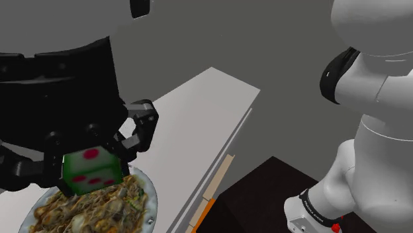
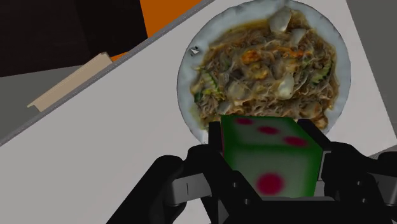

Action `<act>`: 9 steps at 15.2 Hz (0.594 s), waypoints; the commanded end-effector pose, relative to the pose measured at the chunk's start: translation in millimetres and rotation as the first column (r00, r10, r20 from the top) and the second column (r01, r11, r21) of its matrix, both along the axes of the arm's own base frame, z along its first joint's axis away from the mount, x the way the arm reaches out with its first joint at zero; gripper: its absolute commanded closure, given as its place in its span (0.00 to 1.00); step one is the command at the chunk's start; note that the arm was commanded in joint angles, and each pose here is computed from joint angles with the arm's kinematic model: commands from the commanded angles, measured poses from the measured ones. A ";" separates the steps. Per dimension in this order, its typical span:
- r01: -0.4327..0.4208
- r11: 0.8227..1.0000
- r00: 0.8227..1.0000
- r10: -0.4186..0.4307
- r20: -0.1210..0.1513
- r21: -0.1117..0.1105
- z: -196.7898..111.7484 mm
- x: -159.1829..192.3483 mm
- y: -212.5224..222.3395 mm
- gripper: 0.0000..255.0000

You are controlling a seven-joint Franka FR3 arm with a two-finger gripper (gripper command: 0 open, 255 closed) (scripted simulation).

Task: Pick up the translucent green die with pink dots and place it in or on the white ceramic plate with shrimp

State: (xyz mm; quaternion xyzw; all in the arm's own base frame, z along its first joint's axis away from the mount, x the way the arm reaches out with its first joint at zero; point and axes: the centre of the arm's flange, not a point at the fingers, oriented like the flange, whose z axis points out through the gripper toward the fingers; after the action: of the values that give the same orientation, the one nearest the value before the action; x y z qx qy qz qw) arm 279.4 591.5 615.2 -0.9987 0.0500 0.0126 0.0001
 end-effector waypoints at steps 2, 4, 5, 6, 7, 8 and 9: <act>0.004 1.000 1.000 -0.004 0.002 -0.003 -7.7 -10.1 29.1 1.00; 0.004 1.000 1.000 -0.004 0.002 -0.003 -18.2 -10.1 29.1 1.00; 0.004 1.000 1.000 -0.004 0.002 -0.003 -23.5 -10.1 29.1 1.00; 0.004 1.000 1.000 -0.004 0.002 -0.003 -28.8 -10.1 29.1 1.00; 0.004 1.000 1.000 -0.004 0.002 -0.003 -34.1 -10.1 29.1 1.00; 0.004 1.000 1.000 -0.004 0.002 -0.003 -39.3 -10.1 29.1 1.00; 0.004 1.000 1.000 -0.004 0.002 -0.003 -44.6 -10.1 29.1 1.00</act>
State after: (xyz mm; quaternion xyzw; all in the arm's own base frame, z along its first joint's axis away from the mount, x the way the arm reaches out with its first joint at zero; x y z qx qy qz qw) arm 269.8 621.4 576.4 -0.9986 0.0516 0.0119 -0.0016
